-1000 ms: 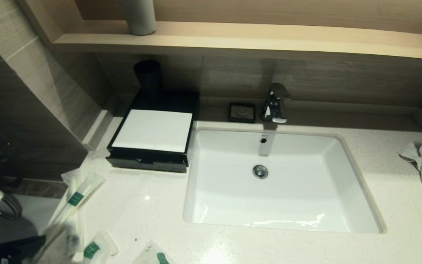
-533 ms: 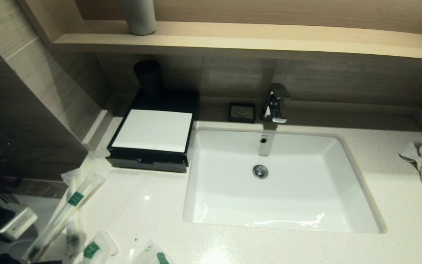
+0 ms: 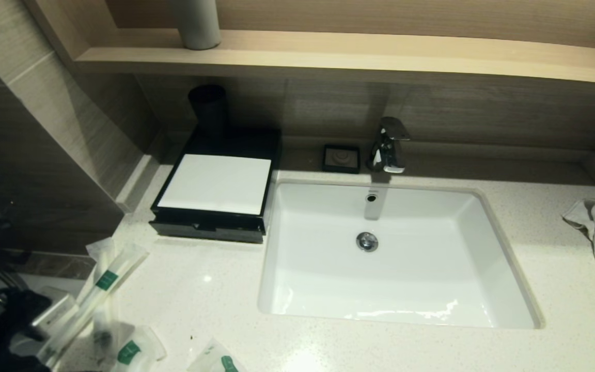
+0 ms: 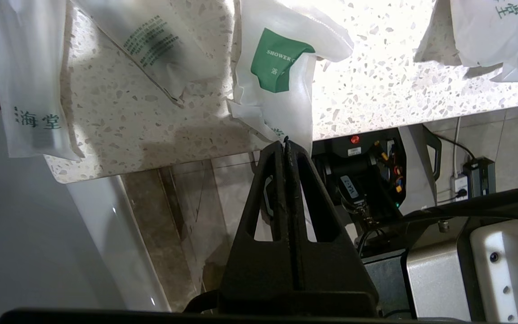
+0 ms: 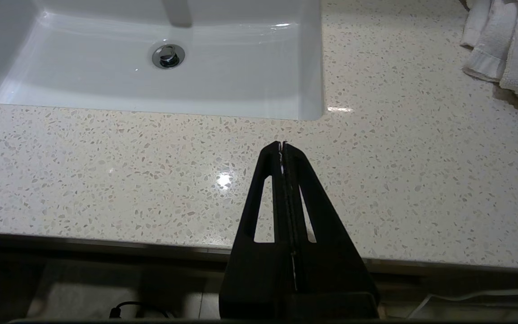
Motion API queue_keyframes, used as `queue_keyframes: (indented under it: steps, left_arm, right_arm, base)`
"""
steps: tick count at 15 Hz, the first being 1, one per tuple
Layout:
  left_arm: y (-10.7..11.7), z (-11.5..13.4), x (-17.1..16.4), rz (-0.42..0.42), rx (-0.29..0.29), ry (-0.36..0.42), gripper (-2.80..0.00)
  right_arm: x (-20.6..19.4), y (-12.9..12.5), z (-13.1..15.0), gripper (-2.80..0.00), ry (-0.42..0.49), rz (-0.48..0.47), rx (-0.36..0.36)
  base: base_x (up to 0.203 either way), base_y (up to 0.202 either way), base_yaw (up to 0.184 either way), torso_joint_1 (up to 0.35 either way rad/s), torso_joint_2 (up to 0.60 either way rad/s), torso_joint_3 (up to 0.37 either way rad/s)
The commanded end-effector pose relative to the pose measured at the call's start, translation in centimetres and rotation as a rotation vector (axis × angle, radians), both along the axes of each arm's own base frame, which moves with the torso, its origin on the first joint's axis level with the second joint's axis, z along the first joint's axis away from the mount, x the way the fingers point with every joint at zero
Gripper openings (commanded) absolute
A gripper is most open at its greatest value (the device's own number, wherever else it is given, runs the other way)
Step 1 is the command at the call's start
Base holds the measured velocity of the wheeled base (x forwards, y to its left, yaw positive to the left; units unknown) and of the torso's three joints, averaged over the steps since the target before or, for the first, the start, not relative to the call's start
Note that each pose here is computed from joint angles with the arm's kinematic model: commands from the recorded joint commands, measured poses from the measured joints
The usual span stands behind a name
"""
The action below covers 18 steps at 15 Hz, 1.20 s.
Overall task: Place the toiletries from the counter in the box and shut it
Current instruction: Open the drawer
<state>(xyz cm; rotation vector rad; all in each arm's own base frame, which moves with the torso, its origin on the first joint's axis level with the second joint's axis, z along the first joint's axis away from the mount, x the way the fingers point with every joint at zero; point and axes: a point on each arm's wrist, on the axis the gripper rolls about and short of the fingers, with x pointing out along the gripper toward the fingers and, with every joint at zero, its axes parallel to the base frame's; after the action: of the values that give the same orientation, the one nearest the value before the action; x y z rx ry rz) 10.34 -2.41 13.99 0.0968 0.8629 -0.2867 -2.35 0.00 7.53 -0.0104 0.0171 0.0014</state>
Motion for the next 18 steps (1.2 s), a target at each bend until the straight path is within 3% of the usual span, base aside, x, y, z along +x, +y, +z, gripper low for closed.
queue_keyframes:
  steps: [1, 6, 12, 18]
  left_arm:
    - [-0.1, -0.2, 0.2, -0.006, 0.004, 0.020, -2.80]
    - [-0.3, 0.5, 1.1, -0.004, -0.013, -0.041, -2.80]
    - [-0.7, 1.1, 2.7, -0.004, -0.015, -0.045, -2.80]
    - [-1.5, 3.3, 6.5, 0.002, -0.026, -0.082, -2.80]
  right_arm:
    - [0.0, 0.0, 0.0, -2.80, 0.001, 0.000, 0.000]
    - [0.0, 0.0, 0.0, -2.80, 0.000, 0.000, 0.000]
    - [0.0, 0.0, 0.0, -2.80, 0.000, 0.000, 0.000]
    - [0.0, 0.0, 0.0, -2.80, 0.001, 0.000, 0.000]
  base:
    - [0.000, 0.000, 0.000, 0.000, 0.00, 0.000]
    - [0.000, 0.000, 0.000, 0.000, 0.00, 0.000]
    - [0.000, 0.000, 0.000, 0.000, 0.00, 0.000]
    - [0.000, 0.000, 0.000, 0.000, 0.00, 0.000]
